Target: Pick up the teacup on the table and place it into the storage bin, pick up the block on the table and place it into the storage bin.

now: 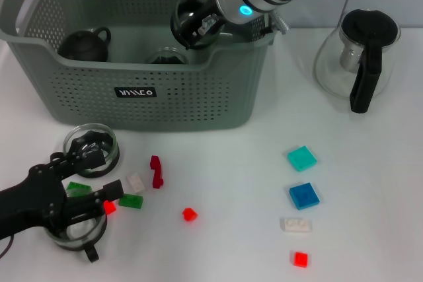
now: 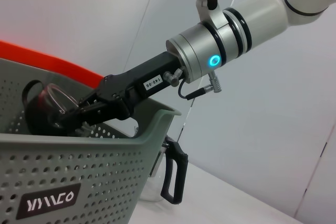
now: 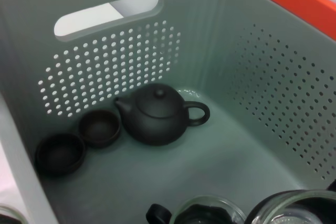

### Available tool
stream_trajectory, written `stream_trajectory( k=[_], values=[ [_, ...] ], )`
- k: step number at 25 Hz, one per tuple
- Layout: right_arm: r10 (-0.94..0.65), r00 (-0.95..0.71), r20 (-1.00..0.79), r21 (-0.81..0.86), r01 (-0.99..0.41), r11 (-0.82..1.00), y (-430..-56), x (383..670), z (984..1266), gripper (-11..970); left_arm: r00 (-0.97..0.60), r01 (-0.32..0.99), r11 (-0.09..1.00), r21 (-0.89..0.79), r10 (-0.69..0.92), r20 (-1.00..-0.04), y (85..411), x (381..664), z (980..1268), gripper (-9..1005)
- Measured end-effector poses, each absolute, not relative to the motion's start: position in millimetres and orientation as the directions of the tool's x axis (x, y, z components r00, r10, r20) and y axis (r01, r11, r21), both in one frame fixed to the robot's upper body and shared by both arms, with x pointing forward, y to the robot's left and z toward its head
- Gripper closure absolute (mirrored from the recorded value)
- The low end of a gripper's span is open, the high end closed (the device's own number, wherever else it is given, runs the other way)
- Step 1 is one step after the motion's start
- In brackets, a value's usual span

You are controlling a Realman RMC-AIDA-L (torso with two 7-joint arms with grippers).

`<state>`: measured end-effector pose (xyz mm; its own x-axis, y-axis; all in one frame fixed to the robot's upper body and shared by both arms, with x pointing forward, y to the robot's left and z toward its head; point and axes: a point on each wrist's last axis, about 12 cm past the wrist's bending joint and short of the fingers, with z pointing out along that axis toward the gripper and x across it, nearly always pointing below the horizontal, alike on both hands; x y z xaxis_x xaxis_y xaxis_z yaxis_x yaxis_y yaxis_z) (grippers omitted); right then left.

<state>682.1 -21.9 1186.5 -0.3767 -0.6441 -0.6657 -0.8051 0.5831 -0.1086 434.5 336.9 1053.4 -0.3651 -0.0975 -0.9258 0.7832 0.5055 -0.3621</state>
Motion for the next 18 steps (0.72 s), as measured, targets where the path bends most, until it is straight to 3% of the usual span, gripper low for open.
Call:
stream_trajectory(
  k=[14,18],
  values=[
    [-0.642,-0.380,-0.666,-0.114,-0.799,0.591,-23.5,683.6,1191.5,795,-0.360,0.783,0.507,-0.360,-0.103,-0.927,336.8,435.4,1054.1,190],
    [-0.492,-0.320,-0.810,-0.043,-0.804,0.593,-36.1,683.5,1221.2,621,-0.359,0.782,0.510,-0.359,-0.103,-0.928,337.5,435.4,1054.2,190]
  ],
)
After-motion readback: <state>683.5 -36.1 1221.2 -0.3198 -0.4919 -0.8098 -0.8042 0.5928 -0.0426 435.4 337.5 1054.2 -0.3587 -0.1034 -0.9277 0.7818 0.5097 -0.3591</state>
